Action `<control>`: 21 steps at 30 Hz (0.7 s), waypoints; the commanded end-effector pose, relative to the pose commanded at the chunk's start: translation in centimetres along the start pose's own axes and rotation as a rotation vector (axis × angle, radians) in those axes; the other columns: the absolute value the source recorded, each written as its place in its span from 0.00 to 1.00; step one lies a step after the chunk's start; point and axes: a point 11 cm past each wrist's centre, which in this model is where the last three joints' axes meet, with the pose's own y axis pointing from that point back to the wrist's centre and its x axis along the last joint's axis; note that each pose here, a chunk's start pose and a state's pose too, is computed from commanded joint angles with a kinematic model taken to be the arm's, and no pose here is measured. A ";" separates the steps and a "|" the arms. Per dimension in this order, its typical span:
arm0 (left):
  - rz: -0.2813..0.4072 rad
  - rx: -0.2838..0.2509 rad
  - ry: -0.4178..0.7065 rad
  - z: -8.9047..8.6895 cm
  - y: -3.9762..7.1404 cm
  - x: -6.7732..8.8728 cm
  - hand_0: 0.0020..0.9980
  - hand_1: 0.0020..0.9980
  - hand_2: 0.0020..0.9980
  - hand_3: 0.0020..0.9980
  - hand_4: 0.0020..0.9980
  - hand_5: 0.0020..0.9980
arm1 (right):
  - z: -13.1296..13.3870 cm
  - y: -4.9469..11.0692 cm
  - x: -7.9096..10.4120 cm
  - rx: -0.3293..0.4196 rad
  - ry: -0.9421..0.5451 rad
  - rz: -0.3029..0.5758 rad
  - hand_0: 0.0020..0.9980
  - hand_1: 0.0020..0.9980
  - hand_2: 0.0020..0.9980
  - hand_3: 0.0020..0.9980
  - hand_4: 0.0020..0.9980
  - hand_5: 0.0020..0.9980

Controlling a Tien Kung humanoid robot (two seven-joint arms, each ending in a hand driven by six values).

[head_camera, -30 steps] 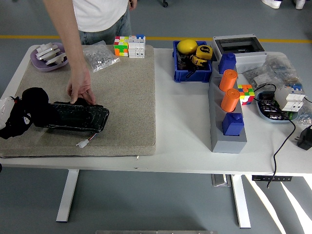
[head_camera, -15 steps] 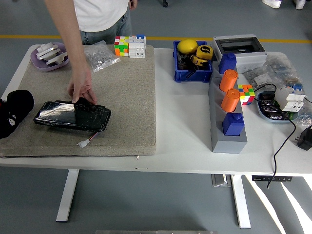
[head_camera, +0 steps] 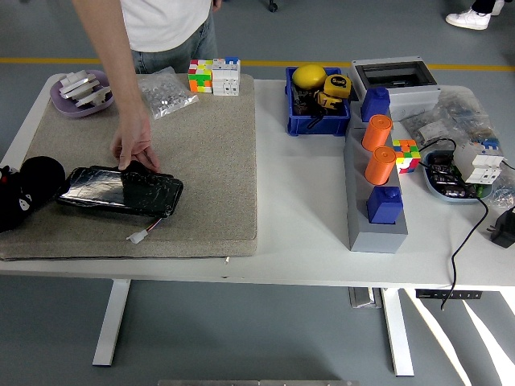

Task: Pick the rag up,wipe the panel,place it on the desk

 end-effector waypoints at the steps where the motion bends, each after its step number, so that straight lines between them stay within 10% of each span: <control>1: -0.001 0.001 0.000 0.0 0.0 0.0 0.72 0.81 0.78 0.72 0.92 0.18 | 0.0 0.0 0.0 0.001 -0.001 0.000 0.73 0.64 0.68 0.64 1.00 0.53; 21: 0.071 -0.067 0.019 2.6 0.4 3.7 0.78 0.85 0.84 0.83 1.00 0.34 | -0.1 0.0 -0.3 0.003 -0.013 -0.004 0.73 0.64 0.68 0.64 1.00 0.53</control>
